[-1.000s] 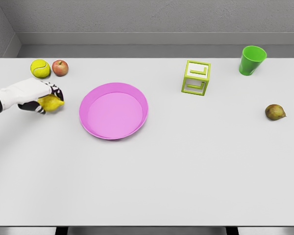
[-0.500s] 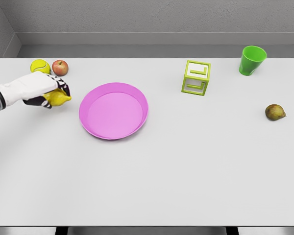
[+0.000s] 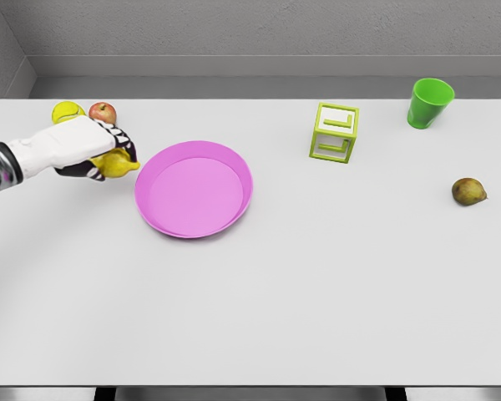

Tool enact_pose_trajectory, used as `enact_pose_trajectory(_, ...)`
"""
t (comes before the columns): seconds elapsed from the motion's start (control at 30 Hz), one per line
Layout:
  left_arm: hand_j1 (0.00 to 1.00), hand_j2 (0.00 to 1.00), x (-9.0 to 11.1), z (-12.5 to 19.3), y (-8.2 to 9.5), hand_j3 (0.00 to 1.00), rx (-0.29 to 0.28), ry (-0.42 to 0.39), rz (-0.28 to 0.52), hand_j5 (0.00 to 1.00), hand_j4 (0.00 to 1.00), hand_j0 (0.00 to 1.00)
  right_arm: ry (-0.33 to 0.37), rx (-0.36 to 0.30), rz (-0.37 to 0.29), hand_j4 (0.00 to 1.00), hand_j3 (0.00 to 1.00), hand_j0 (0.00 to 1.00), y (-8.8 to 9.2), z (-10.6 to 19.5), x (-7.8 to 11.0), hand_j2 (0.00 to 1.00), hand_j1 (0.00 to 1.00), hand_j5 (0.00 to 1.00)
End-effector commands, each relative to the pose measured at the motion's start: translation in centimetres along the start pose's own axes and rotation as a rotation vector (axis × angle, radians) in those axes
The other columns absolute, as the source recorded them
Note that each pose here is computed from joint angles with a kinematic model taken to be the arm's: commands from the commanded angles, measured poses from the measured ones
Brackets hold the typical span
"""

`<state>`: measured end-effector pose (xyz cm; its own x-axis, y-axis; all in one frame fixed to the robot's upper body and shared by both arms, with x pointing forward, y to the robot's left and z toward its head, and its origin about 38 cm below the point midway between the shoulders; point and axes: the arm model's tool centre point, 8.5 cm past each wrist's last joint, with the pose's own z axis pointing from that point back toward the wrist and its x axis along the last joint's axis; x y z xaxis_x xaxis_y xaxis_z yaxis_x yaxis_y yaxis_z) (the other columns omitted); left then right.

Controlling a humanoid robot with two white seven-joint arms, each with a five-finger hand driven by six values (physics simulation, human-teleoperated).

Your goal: Put the lemon on the plate with left arm

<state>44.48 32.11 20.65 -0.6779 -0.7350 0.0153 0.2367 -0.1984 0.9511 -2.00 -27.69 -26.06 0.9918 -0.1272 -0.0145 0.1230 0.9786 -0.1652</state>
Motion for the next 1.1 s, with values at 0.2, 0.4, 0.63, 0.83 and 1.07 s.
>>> enact_pose_trajectory(0.2,0.51,0.51,2.2,-0.7,1.2,0.51,0.036,-0.059,-0.032,0.51,0.51,0.51,0.002,0.000,0.000,1.00,1.00,1.00,0.0,0.0,-0.1,1.00,1.00,1.00)
enact_pose_trajectory(0.4,0.51,0.51,3.9,-1.2,2.0,0.51,0.060,-0.109,-0.050,0.51,0.51,0.51,0.000,0.000,0.000,1.00,1.00,1.00,0.0,0.0,0.0,1.00,1.00,1.00)
enact_pose_trajectory(0.63,0.51,0.51,6.6,-2.6,2.4,0.51,0.083,-0.187,-0.060,0.51,0.51,0.51,0.002,0.000,0.000,1.00,1.00,1.00,0.0,0.0,-0.1,1.00,1.00,1.00)
enact_pose_trajectory(0.83,0.53,0.53,7.7,-3.5,2.1,0.53,0.081,-0.218,-0.053,0.53,0.53,0.53,0.000,0.000,0.000,1.00,1.00,1.00,0.0,0.0,-0.1,1.00,1.00,1.00)
enact_pose_trajectory(1.07,1.00,1.00,8.4,-4.2,2.2,1.00,0.098,-0.236,-0.043,1.00,1.00,1.00,0.000,0.000,0.000,1.00,1.00,1.00,0.0,0.0,0.0,1.00,1.00,1.00)
